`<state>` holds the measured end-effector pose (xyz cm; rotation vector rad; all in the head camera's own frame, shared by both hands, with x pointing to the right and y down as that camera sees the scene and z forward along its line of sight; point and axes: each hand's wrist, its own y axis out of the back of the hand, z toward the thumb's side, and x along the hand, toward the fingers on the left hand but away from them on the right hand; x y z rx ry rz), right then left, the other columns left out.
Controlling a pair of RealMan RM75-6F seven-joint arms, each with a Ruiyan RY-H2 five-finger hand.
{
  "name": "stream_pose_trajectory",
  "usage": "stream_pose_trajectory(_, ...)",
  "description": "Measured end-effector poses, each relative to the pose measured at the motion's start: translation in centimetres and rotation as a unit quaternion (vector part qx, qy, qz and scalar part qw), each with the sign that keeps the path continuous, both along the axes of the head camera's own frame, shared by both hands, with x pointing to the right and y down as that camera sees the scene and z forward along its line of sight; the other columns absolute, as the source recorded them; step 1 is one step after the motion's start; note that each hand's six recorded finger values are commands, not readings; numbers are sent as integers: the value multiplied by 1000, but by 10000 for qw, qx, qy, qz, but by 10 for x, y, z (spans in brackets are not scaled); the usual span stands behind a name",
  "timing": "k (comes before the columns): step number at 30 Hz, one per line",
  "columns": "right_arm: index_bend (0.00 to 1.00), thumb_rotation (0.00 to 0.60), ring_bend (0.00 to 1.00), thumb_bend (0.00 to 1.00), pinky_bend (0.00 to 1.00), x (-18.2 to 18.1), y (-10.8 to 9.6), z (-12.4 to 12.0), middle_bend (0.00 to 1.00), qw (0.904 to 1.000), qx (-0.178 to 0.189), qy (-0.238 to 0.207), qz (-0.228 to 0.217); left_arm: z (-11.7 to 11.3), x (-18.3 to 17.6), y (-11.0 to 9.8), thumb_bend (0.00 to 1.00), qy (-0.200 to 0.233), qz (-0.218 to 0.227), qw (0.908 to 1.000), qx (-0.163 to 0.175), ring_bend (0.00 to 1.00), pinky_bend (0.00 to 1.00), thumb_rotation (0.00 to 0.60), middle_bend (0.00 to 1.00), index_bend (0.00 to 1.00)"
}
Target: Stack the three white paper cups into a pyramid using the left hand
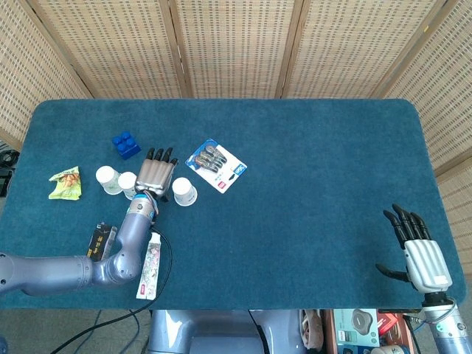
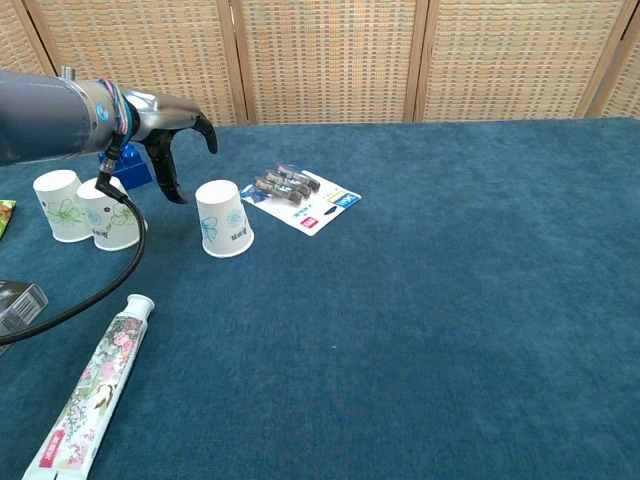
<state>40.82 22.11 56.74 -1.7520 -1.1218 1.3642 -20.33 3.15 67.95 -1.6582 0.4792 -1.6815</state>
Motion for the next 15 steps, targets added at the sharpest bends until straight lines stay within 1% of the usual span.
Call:
stream_pose_trajectory(7, 0, 600, 0, 144, 0, -1, 1, 4, 0, 10000, -65, 0, -18, 8, 6, 1, 246, -65, 52, 10000, -48, 0, 0, 600, 0, 203)
stream_pose_trajectory(15, 0, 600, 0, 144, 0, 2, 0, 3, 0, 10000, -47, -3, 36, 16, 14, 3, 246, -85, 110, 9998, -113, 0, 0, 600, 0, 222)
